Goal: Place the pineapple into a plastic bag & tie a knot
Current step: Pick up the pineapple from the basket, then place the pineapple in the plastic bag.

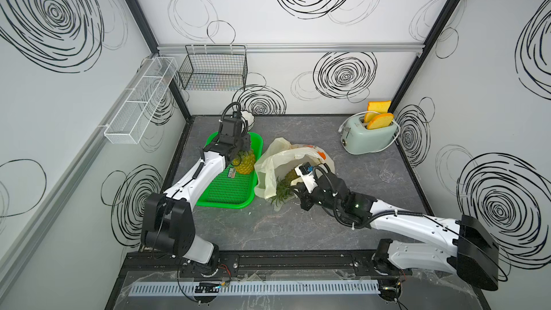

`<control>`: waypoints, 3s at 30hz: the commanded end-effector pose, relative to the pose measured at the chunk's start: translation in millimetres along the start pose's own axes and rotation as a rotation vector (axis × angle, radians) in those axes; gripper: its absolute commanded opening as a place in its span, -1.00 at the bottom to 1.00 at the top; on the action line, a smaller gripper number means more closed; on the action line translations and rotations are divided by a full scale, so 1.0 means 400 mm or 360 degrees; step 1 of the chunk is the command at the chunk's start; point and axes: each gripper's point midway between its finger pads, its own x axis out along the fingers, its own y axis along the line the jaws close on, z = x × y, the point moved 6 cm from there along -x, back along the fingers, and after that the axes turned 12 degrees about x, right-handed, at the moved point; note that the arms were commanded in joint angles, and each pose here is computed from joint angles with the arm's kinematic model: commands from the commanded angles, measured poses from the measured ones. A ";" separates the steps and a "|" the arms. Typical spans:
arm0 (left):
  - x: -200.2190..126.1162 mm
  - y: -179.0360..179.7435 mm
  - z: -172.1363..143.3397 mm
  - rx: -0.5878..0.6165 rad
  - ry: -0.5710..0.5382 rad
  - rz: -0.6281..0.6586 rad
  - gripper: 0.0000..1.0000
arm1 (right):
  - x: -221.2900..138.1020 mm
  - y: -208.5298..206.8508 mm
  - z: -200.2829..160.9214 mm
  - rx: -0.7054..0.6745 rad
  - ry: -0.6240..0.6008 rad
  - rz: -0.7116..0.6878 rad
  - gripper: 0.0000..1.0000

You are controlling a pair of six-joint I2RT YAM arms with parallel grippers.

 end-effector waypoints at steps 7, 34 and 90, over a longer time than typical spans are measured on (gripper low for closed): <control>-0.261 0.051 0.137 -0.0085 -0.0495 0.0098 -1.00 | -0.009 0.023 0.064 0.0097 -0.0077 0.0099 -1.00; -0.803 -0.200 0.065 0.0129 -0.0656 -0.1521 -1.00 | -0.010 0.026 0.134 0.0281 0.0039 0.0190 -1.00; -0.537 -0.360 0.007 -0.0417 -0.1958 -0.1096 -1.00 | -0.160 0.022 0.093 0.0367 -0.0149 0.0429 -1.00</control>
